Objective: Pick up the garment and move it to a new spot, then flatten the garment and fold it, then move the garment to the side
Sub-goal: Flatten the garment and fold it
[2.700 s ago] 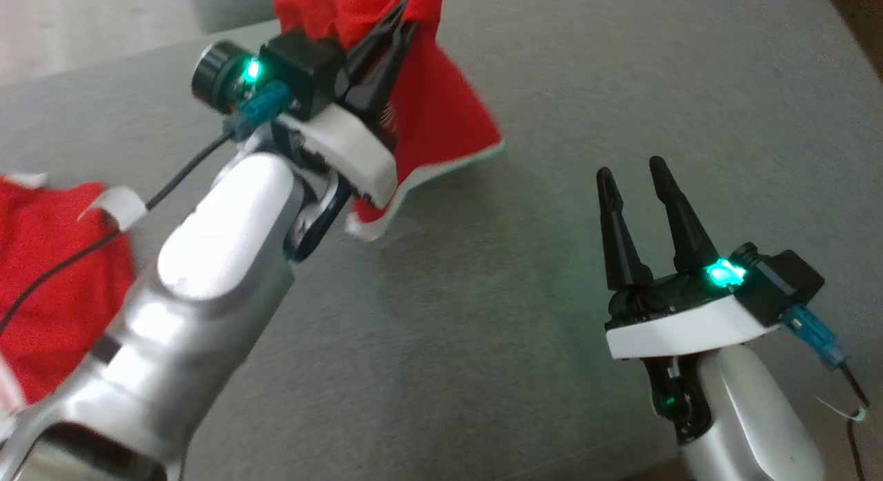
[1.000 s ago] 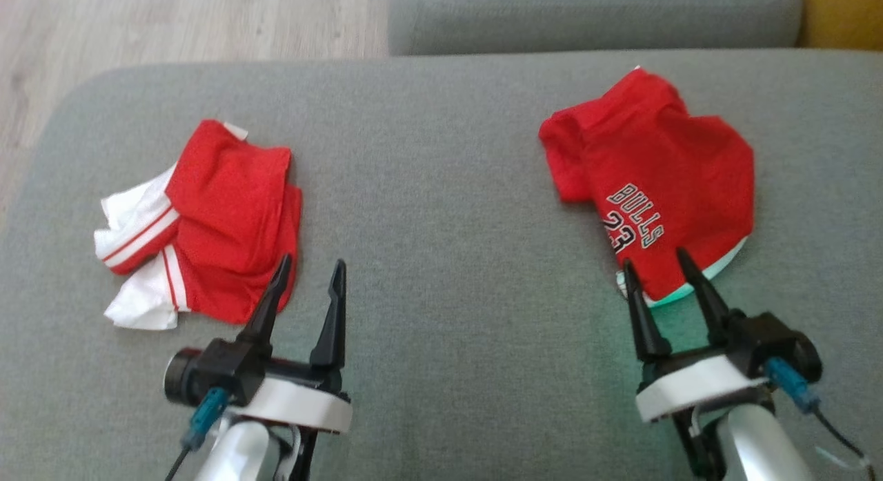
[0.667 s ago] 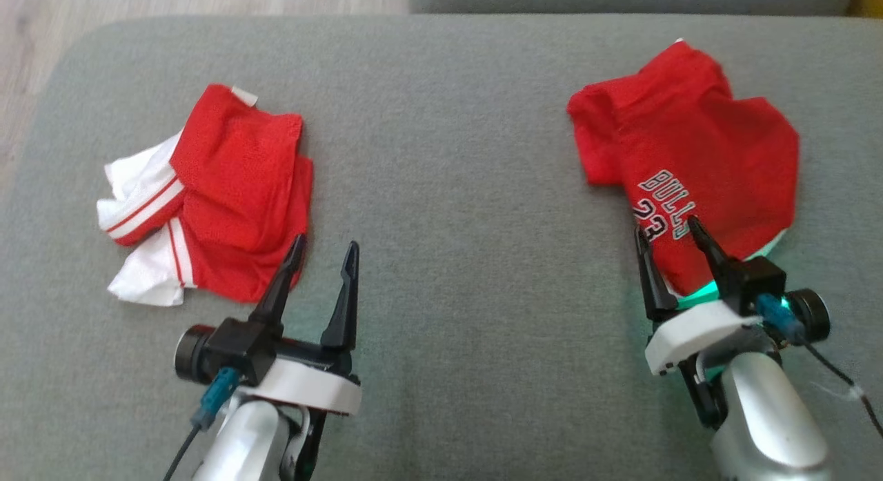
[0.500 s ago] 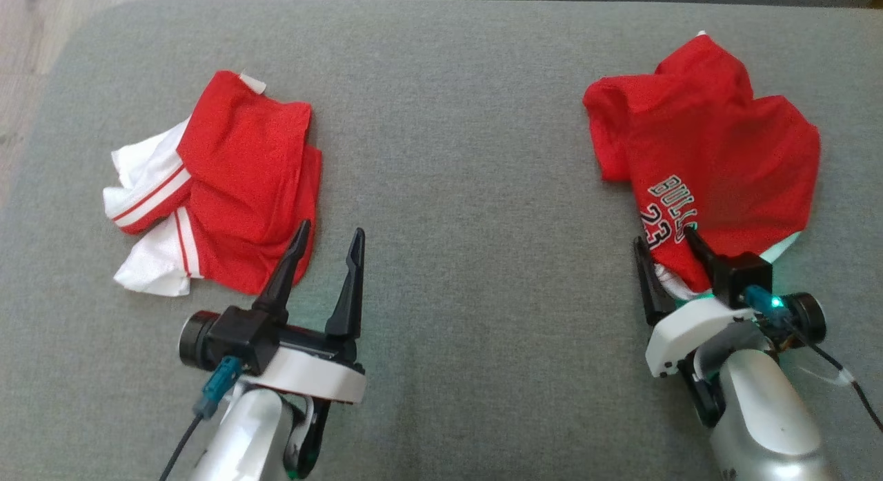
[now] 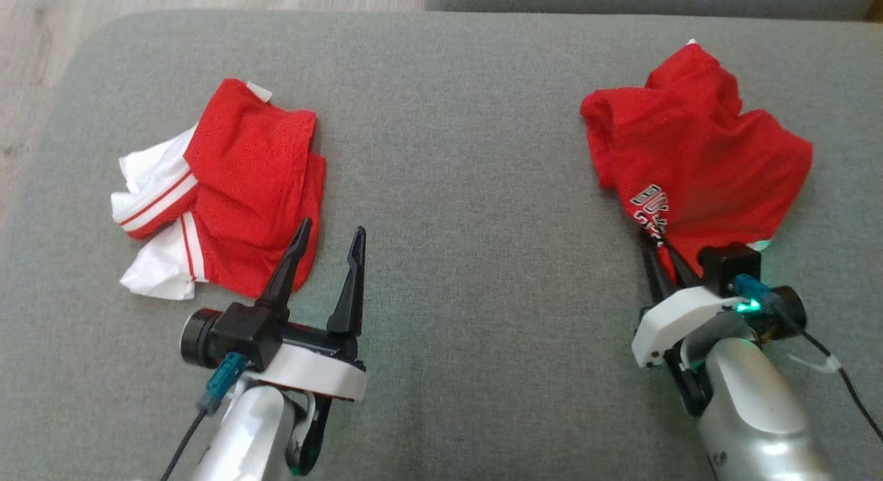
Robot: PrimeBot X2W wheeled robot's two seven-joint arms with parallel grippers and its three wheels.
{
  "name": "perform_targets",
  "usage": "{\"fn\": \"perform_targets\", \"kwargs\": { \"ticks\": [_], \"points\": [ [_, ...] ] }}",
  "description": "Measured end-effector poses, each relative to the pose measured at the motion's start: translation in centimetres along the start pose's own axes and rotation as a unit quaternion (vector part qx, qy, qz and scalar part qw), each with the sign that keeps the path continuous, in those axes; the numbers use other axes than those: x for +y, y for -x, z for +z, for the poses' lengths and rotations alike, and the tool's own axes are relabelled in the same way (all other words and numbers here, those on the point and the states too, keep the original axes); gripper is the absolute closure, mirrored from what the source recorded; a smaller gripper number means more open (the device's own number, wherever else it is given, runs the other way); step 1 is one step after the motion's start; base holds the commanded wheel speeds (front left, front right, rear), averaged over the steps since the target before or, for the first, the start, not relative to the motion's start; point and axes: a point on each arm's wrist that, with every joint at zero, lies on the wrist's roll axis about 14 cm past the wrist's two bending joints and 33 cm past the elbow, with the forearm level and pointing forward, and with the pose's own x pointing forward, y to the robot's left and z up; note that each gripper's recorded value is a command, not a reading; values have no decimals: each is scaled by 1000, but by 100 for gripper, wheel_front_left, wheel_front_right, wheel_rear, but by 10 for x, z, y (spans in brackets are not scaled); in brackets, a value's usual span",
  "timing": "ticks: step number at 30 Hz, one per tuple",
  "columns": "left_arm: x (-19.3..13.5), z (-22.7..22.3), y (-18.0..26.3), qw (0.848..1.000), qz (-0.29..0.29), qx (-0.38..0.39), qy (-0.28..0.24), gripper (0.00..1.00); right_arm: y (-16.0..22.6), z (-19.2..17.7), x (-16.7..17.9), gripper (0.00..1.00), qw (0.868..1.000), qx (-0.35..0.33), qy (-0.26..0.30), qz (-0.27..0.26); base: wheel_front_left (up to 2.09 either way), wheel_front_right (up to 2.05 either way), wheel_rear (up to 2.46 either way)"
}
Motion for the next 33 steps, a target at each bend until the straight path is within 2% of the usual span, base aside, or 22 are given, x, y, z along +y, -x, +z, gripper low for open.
{"fn": "perform_targets", "kwargs": {
  "ticks": [4,12,15,17,20,23,25,27,29,33],
  "points": [
    [-1,7,2,1000,0,-9,-1,0,0,19,11,100,999,-32,1,16,0,0,0],
    [4,18,13,1000,10,-25,0,0,-7,125,52,100,983,-167,-7,80,0,0,0],
    [5,19,19,1000,14,-27,2,0,-1,172,79,100,967,-219,-22,125,0,0,0],
    [5,19,22,999,15,-29,3,0,7,213,90,100,952,-266,-44,148,0,0,0],
    [4,19,26,999,16,-29,4,0,26,280,90,100,922,-342,-80,163,0,0,0],
    [3,16,29,1000,16,-25,7,0,38,315,70,100,907,-382,-103,146,0,0,0],
    [1,14,29,1000,13,-24,8,0,37,309,49,100,909,-379,-122,119,0,0,0],
    [-2,14,27,1000,10,-24,5,0,31,283,28,100,922,-351,-141,88,0,0,0],
    [-5,12,24,1000,4,-21,5,0,25,238,7,100,938,-305,-158,52,0,0,0],
    [-12,6,18,1000,-11,-11,3,0,31,113,-47,100,963,-169,-206,-51,0,0,0]
  ]
}}
